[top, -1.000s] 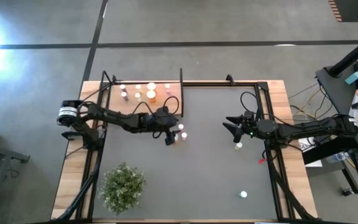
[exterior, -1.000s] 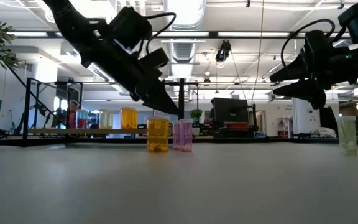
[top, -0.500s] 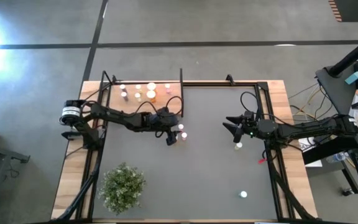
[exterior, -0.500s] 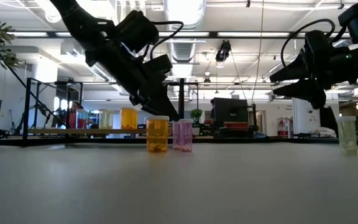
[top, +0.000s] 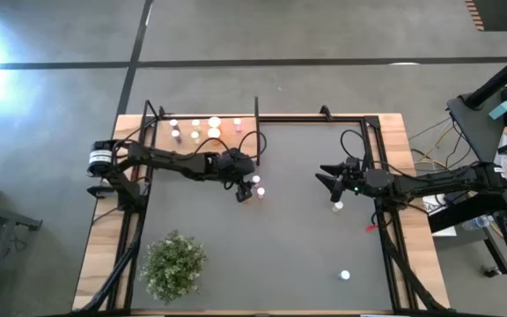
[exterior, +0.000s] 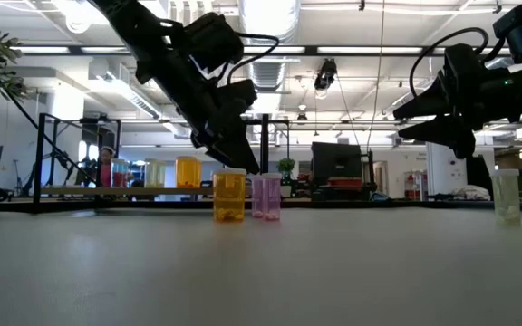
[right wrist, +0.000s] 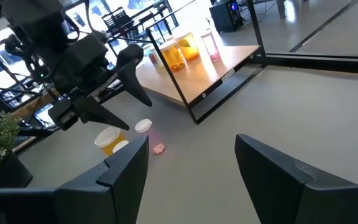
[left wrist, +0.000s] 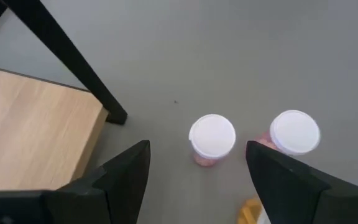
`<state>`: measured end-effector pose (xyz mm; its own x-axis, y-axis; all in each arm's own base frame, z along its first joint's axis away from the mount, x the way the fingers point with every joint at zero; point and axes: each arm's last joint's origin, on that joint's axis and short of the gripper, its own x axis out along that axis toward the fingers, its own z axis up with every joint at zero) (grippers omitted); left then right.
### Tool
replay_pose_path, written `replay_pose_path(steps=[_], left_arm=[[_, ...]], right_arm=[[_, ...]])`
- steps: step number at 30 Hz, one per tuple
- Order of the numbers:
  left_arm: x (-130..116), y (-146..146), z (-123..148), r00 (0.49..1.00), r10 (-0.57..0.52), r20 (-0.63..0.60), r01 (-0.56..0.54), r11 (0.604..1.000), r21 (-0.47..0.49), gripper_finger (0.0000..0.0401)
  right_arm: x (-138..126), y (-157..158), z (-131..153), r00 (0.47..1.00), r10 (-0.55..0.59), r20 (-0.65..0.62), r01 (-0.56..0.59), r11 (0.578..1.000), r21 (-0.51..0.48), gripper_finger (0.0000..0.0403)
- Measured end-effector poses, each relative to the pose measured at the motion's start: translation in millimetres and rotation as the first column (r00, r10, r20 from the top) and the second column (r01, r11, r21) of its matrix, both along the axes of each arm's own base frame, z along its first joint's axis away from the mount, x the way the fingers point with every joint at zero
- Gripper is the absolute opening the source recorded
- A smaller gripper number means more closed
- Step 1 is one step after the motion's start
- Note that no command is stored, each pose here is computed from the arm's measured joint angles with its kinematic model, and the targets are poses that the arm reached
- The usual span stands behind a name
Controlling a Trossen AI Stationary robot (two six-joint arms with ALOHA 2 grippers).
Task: Pick and place medicine bottles onto shelf by color
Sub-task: Put the top pink pill bottle on the shelf
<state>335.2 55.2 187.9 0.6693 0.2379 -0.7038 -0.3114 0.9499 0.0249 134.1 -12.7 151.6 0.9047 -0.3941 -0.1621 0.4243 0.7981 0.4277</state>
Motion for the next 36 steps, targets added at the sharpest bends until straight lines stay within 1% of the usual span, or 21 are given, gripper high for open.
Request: replay_pose_path(steps=[5, 12, 19, 22, 36], left_arm=[[6, 0, -6, 1.000, 0.001, -0.016, -0.002, 0.999, -0.039, 0.0249], [20, 2, -6, 0.999, -0.004, -0.054, 0.001, 0.999, -0.048, 0.0249], [22, 2, -7, 0.997, -0.007, -0.078, 0.003, 0.998, -0.057, 0.0248], [21, 3, -7, 0.997, -0.005, -0.078, 0.001, 0.998, -0.057, 0.0238], [22, 4, -6, 0.998, -0.003, -0.067, -0.001, 0.999, -0.055, 0.0170]], right_arm=[[0, 0, 0, 1.000, 0.000, 0.000, 0.000, 1.000, 0.000, 0.0228], [0, 0, 0, 1.000, 0.000, -0.001, 0.000, 1.000, 0.000, 0.0228], [0, 0, -1, 1.000, 0.000, -0.006, 0.000, 1.000, 0.000, 0.0228], [0, 0, -1, 1.000, 0.000, -0.007, 0.000, 1.000, 0.000, 0.0228], [0, 0, -1, 1.000, 0.000, -0.006, 0.000, 1.000, 0.000, 0.0228]])
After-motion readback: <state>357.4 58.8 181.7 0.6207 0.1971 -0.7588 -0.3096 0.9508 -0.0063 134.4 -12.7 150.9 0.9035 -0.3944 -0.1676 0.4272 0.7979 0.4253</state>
